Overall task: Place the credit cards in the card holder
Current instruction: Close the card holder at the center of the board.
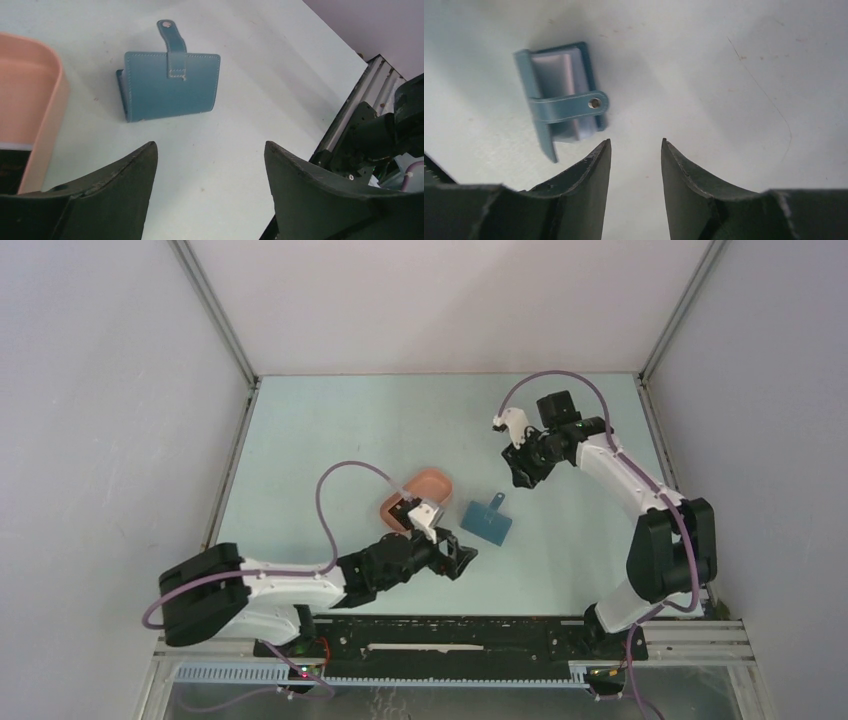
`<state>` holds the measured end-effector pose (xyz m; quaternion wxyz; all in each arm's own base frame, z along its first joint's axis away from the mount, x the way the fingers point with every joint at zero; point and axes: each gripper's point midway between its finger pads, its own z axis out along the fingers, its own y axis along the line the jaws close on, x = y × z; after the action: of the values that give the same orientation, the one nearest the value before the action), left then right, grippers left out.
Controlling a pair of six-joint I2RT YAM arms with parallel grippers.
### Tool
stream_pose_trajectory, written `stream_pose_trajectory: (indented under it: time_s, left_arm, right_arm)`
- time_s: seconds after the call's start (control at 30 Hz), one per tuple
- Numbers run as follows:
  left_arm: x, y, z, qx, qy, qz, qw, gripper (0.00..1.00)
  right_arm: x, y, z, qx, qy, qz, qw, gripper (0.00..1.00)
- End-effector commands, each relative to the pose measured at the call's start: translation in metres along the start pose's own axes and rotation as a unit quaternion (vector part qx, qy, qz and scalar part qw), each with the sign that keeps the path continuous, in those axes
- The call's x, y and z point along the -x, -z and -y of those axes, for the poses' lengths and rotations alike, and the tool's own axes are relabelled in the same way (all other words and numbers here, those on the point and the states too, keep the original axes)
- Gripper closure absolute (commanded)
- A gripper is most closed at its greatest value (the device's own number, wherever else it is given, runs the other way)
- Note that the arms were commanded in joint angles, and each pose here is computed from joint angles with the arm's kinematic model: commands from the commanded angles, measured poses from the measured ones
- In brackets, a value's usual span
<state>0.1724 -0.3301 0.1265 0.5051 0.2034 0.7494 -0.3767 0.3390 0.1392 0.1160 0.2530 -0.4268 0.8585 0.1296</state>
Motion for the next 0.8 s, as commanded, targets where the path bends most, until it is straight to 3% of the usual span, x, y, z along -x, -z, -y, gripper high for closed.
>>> stream_pose_trajectory:
  time_s: [0.0, 0.1, 0.17, 0.27, 0.43, 0.77]
  left_arm:
    - [0.023, -0.036, 0.015, -0.009, 0.042, 0.007, 0.999, 0.27]
    - [0.015, -0.066, -0.002, 0.006, 0.098, -0.021, 0.995, 0.51]
    - [0.008, -0.080, -0.013, 0.015, 0.118, -0.036, 0.992, 0.59]
    - [0.004, -0.096, -0.022, 0.030, 0.119, -0.044, 0.992, 0.60]
    - [-0.019, -0.115, -0.041, 0.081, 0.109, -0.090, 0.987, 0.60]
    - [-0.042, -0.120, -0.059, 0.119, 0.111, -0.126, 0.979, 0.60]
  right_arm:
    - [0.018, 0.017, -0.034, 0.073, -0.011, 0.055, 0.996, 0.51]
    - [0.017, 0.020, -0.051, 0.129, -0.028, 0.068, 0.989, 0.51]
    - [0.015, 0.024, -0.060, 0.162, -0.037, 0.077, 0.983, 0.49]
    - [0.008, 0.023, -0.072, 0.195, -0.046, 0.084, 0.976, 0.43]
    - [-0.010, -0.004, -0.062, 0.179, -0.071, 0.046, 0.980, 0.27]
    - [-0.033, -0.061, -0.048, 0.150, -0.113, -0.051, 0.981, 0.25]
